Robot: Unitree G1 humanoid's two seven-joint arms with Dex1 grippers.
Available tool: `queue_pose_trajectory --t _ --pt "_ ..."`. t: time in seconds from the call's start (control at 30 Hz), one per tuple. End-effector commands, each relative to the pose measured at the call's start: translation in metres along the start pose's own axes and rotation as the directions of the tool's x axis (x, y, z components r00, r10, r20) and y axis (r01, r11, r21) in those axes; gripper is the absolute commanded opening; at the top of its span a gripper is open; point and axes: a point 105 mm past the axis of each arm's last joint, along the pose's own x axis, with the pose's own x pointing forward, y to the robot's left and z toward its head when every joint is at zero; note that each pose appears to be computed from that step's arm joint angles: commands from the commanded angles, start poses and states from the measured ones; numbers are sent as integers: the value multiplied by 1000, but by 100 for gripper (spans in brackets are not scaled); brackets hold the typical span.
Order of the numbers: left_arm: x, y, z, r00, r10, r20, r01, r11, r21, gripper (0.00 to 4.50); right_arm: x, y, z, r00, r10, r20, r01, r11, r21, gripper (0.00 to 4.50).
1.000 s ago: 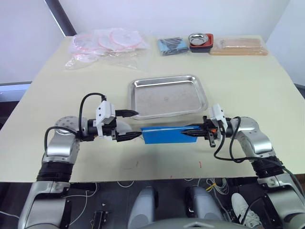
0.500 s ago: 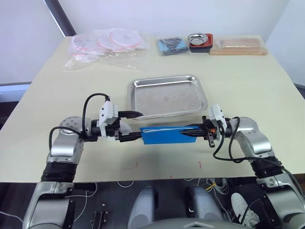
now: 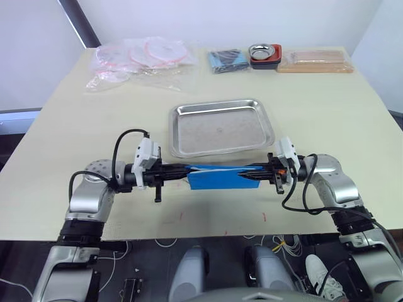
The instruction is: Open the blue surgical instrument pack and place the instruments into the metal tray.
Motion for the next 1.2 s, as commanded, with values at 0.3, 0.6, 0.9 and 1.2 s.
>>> queue_pose_trajectory --t 0.3,0.6,0.9,1.2 --pt "-1 -2 -4 1000 10 -18 -10 1000 2 0 -10 0 16 1000 -13 13 13 1000 1 199" --pt "1 6 -13 999 38 -31 -39 999 -24 0 -24 2 62 987 -82 135 85 996 -15 442" --pt "8 8 -18 999 29 -29 -30 999 -26 0 -21 11 38 997 -67 26 65 996 57 214" --pt "8 16 -18 996 83 -11 -84 995 -51 0 -23 34 4 996 1 -88 7 995 101 6"
